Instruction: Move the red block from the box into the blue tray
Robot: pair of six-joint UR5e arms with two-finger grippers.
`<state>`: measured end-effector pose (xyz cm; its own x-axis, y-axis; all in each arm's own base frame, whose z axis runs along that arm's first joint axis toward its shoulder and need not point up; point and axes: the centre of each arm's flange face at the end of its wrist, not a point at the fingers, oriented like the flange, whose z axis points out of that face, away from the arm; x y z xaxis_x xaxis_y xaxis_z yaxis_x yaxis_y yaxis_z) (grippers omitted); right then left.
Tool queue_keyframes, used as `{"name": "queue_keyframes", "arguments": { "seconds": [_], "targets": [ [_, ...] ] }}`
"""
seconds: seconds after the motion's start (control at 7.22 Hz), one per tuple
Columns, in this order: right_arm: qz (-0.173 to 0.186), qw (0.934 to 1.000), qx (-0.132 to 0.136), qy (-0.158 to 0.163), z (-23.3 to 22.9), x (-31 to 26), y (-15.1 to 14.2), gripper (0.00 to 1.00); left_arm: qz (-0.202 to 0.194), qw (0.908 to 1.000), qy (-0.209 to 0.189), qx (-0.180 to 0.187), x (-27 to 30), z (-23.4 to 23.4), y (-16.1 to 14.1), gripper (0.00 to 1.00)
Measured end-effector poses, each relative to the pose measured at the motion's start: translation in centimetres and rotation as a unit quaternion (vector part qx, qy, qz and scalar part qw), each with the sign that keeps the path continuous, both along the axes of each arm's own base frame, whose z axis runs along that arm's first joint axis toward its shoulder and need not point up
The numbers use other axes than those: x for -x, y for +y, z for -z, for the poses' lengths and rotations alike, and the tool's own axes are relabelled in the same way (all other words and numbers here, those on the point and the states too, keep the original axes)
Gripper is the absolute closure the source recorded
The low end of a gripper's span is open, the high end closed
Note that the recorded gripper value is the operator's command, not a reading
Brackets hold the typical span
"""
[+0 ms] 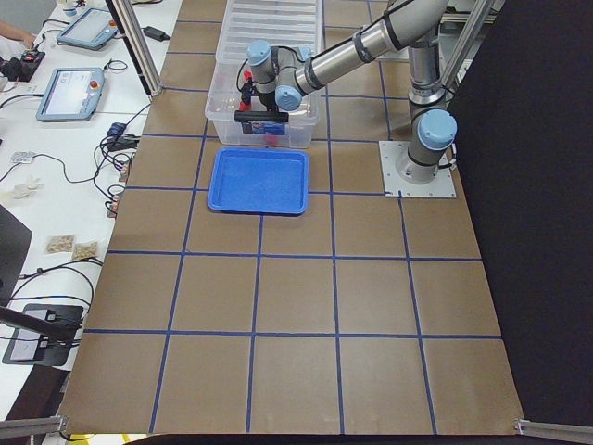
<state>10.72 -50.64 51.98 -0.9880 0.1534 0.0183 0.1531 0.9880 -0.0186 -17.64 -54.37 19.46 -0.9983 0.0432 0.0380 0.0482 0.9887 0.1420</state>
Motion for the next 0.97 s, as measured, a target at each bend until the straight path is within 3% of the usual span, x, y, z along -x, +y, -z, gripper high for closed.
{"name": "queue_keyframes", "arguments": {
  "seconds": [0.14,0.28,0.42,0.97],
  "targets": [
    [0.002,1.0000,0.000,0.000,0.08,-0.45,0.05,0.00,0.000,1.0000,0.002,-0.002,0.04,0.26,-0.03,0.54],
    [0.002,1.0000,0.000,0.000,0.13,-0.61,0.06,0.00,-0.001,1.0000,0.006,-0.004,0.14,0.43,-0.03,0.90],
    [0.002,1.0000,-0.001,0.000,0.16,-0.66,0.05,0.00,-0.003,0.9999,0.010,-0.007,0.22,0.58,0.01,1.00],
    [0.001,1.0000,-0.001,0.000,0.25,-0.68,0.05,0.00,-0.012,0.9999,0.009,-0.006,0.05,0.19,-0.15,1.00]
  ]
}}
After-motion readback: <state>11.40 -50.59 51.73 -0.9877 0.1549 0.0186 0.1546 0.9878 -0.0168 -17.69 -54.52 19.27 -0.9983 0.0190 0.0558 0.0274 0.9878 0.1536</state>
